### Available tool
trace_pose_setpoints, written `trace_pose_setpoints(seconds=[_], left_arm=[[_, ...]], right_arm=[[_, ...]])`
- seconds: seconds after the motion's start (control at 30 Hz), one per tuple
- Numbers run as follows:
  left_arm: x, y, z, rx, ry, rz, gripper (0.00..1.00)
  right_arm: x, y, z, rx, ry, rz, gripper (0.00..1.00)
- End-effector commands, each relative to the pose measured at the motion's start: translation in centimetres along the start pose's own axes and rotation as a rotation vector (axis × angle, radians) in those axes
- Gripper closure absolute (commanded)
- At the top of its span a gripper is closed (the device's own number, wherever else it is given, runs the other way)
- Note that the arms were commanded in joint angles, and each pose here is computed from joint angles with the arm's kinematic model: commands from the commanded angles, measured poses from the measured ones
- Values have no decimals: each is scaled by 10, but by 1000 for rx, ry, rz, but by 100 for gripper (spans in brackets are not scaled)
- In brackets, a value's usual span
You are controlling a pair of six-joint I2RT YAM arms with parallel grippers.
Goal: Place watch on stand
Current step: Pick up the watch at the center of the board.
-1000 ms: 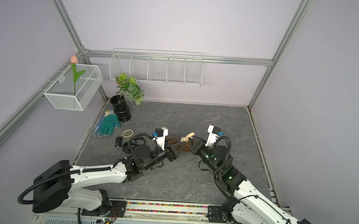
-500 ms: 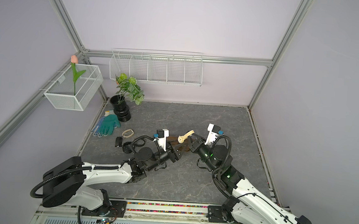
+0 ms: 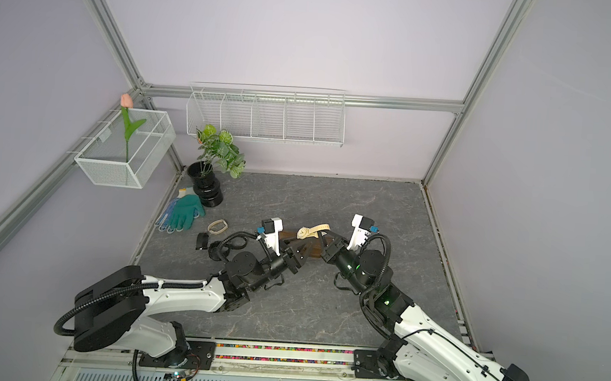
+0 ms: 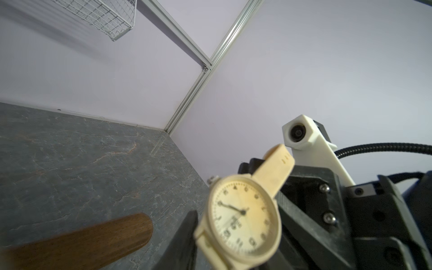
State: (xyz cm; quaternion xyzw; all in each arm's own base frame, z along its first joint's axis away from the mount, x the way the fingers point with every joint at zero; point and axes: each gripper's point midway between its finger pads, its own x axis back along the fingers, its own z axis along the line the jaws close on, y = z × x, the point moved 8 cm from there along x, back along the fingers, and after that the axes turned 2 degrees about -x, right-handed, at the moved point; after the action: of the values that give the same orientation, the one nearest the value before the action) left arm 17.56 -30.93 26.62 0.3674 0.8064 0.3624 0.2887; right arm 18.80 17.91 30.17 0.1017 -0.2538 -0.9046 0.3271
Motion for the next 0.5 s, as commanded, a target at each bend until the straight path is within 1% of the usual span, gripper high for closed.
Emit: trace_pose_setpoints(seconds=[0.0,0.13,0.2,0.27,0.33,0.4,0.47], left_arm=[[4,13,-4,-1,19,-46,68],[4,16,-5,-6,37,-41,73],[5,16,-5,-8,33,-39,72],[4,17,-7,-9,21,-30,67],[2,15,-10,-10,3,-6,65],[-1,13,-12,-7,-17,24,66],[-4,12,-15,-7,-30,48,69]], right_arm=[[5,-2,0,-25,6,-8,93],[5,-3,-1,-19,6,-6,93],[5,-4,-2,-12,-8,-12,93],[6,-3,-5,-11,-27,-25,93],[6,-3,-7,-8,-36,-35,93],[5,-2,-6,-5,-37,-43,93],[3,-1,-4,-2,-36,-45,93]])
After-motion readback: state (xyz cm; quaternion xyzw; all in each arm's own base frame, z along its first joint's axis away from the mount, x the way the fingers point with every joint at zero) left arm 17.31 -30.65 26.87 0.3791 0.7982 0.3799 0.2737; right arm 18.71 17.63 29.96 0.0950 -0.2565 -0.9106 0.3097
